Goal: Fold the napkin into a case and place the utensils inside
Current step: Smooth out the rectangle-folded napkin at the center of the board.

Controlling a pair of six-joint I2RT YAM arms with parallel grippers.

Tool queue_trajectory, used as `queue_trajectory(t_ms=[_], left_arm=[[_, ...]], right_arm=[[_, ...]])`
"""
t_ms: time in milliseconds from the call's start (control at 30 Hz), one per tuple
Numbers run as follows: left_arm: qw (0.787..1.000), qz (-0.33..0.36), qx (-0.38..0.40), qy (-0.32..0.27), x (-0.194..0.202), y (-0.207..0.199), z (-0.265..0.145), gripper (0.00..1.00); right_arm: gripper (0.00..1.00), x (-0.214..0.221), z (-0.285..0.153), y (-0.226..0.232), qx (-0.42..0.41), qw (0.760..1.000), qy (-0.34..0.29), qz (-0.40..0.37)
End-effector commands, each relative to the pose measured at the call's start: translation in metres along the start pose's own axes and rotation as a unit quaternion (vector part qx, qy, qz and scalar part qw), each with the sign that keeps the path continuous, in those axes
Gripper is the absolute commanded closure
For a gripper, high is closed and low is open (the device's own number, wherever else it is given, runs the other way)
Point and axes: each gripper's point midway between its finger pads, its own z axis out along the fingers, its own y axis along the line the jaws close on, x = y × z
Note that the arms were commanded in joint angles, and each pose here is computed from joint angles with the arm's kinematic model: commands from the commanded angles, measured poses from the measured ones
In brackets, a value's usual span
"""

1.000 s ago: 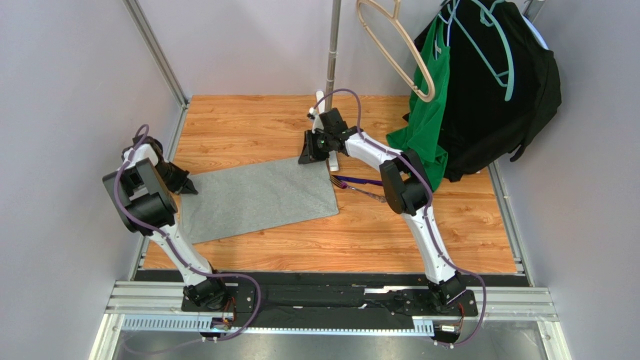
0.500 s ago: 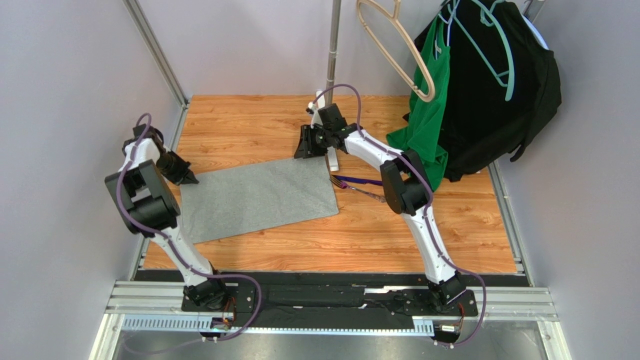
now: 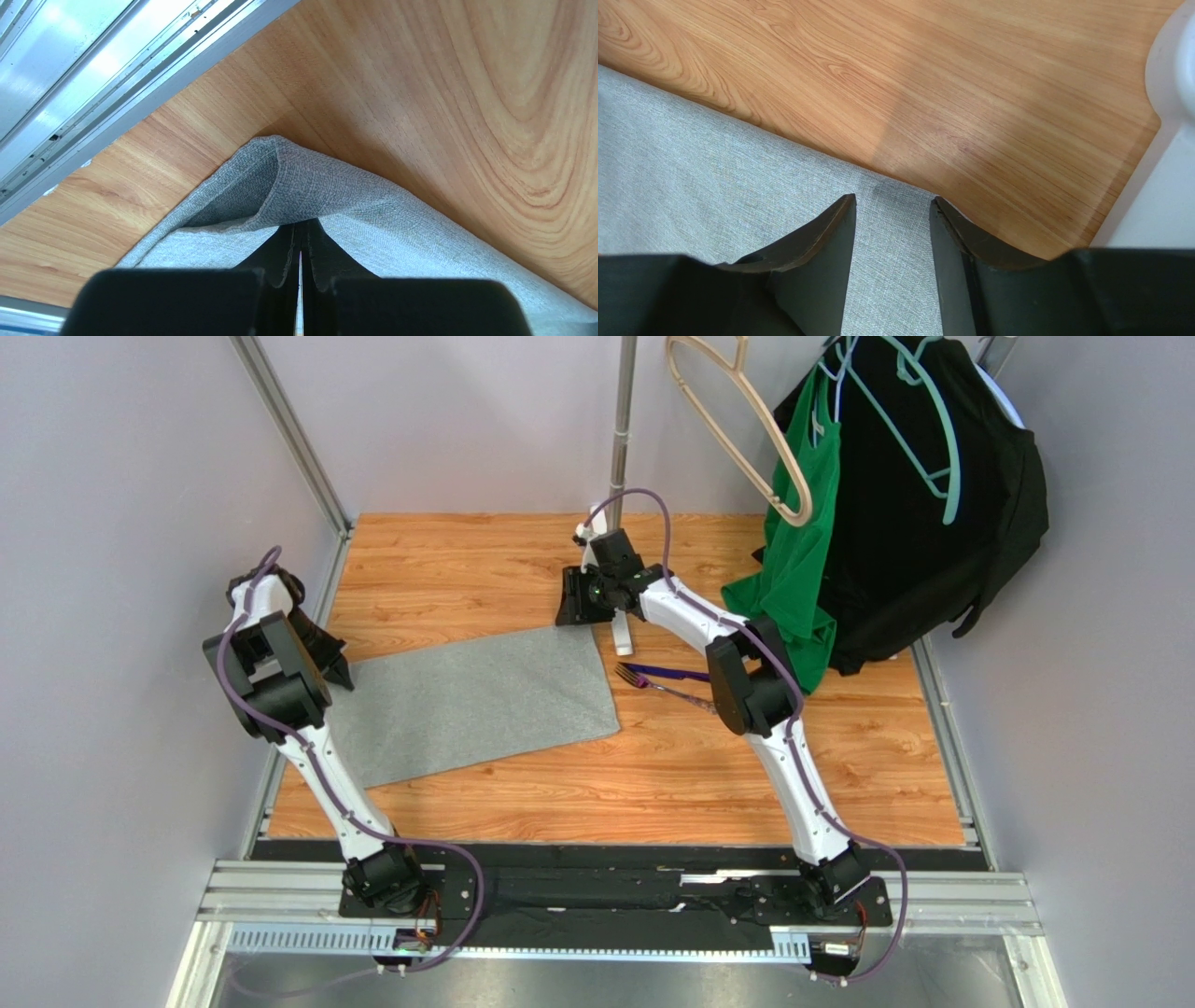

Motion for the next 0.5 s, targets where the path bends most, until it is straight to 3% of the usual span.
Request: queue_trajectory(t_ms=[0, 267, 467], left_arm=[[0.999, -0.019, -0.006, -0.047, -0.015, 0.017, -0.021, 1.0], [0.985, -0.002, 0.125, -0.115, 0.017, -0.024, -0.084, 1.0], [0.98, 0.028, 0.186, -0.059, 0.052, -0.069, -0.055, 1.0]], right_arm=[[0.48, -0.022, -0.007, 0.021, 0.005, 0.999, -0.029, -0.04], [0.45, -0.032, -0.045, 0.023, 0.032, 0.996, -0.047, -0.067], [0.53, -0.015, -0.046, 0.007, 0.053, 0.996, -0.033, -0.068]])
